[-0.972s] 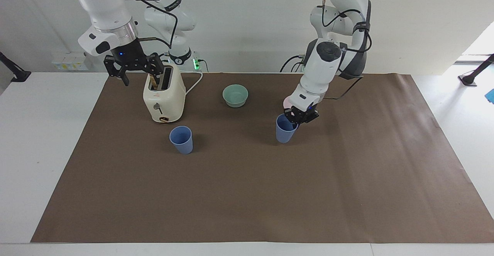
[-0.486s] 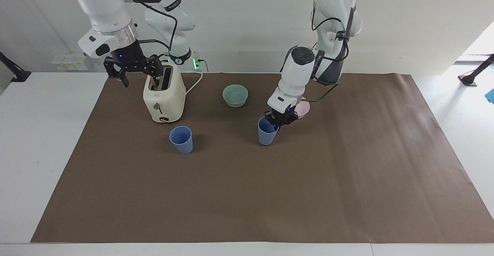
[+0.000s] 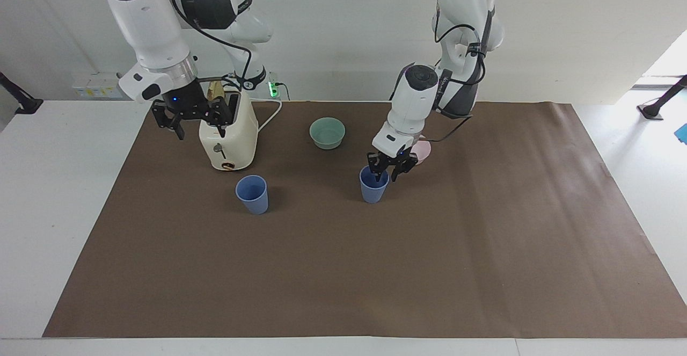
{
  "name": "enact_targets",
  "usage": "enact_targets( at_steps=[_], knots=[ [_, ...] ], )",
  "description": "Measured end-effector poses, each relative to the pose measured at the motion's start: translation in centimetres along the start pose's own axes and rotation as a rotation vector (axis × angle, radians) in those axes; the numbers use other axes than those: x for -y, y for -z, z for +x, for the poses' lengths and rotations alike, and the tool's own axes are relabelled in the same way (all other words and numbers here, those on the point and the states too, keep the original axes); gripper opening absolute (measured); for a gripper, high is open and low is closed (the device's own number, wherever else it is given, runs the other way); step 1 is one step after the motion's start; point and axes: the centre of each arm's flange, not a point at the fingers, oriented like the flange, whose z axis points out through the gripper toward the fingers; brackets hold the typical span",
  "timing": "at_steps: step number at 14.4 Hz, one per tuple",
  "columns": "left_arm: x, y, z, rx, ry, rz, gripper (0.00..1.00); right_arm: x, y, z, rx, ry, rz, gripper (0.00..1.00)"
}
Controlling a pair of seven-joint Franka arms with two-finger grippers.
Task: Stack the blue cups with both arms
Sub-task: 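Open the left gripper while the right gripper reaches the other cup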
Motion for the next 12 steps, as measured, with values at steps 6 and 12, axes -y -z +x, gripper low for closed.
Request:
enact_targets(
  at_steps=[6,12],
  knots=[
    [5.6,8.0,2.2,0.019,0.009,0.016,1.00,0.7,-10.8,2.0,-0.005,0.007,0.036,1.00],
    [16.6,15.8,5.5,-0.007,-0.089,0.072,1.00,1.9,-17.8,3.1,0.017,-0.020,0.063,1.00]
  ],
)
